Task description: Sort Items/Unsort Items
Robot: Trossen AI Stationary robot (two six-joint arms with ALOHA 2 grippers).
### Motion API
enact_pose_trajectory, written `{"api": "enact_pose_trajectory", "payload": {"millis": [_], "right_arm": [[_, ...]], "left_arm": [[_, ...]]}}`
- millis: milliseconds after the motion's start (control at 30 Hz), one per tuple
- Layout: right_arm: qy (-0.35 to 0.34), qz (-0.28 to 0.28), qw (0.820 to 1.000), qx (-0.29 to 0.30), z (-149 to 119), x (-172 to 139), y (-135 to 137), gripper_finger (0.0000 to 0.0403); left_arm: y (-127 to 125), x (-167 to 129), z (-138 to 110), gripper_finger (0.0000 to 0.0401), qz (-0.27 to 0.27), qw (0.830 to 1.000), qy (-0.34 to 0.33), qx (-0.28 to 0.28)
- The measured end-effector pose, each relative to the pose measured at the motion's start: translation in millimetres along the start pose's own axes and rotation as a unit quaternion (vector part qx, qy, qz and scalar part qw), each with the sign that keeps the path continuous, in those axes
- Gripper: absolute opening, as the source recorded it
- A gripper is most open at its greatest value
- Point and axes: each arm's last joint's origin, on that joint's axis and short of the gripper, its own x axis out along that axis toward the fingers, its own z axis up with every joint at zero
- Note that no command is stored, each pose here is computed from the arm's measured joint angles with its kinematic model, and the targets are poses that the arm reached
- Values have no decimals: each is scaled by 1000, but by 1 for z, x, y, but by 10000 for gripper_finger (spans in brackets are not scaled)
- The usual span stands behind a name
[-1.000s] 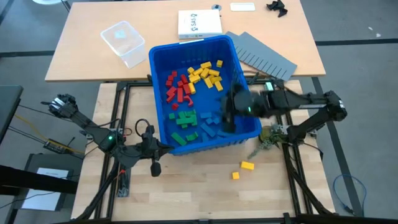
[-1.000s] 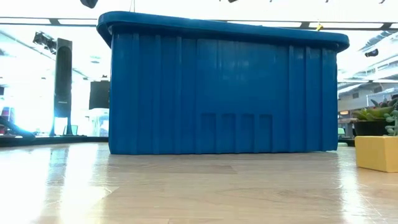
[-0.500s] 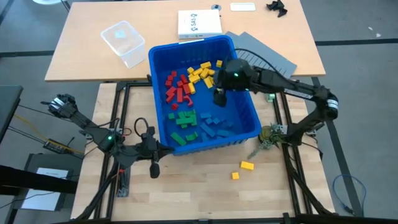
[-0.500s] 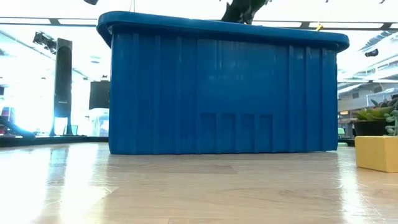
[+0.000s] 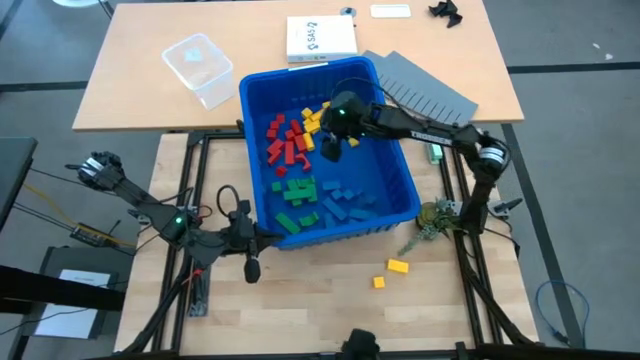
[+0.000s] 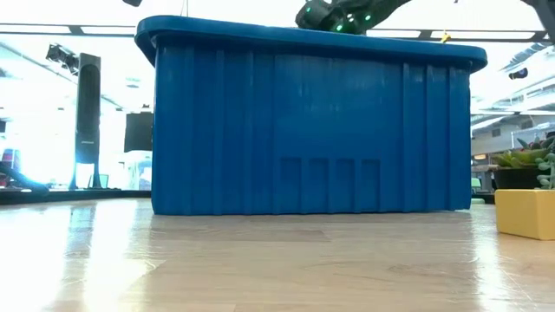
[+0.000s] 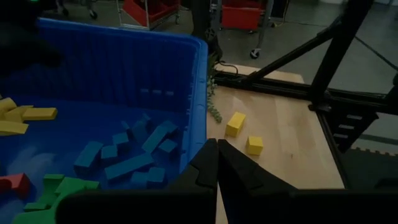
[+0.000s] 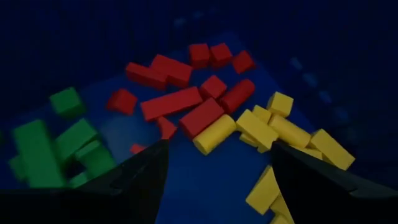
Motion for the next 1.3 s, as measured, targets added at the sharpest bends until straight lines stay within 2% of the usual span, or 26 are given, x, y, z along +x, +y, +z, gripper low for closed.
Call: {"api": "enact_pose_trajectory", "payload": {"millis": [267,667,833,1133,1300], "right_arm": [[57,-12,998,18,-2,47,-20,278],[139,-41,986,87,-37,95,-41,277],[166,-45,980,100,-48,101,-49,277],[170,-64,973,145,-56,103,-62,306],[184,-63,969,153,-71,109,-64,307]], "left_arm": [[-1,2,-2,15,8,1000,2,3],[1,2,-2,41,38,999,-6,8],[4,4,-2,63,45,999,-6,9],[4,5,0,134,43,999,-12,13],[5,-3,7,143,26,999,-25,-2]]}}
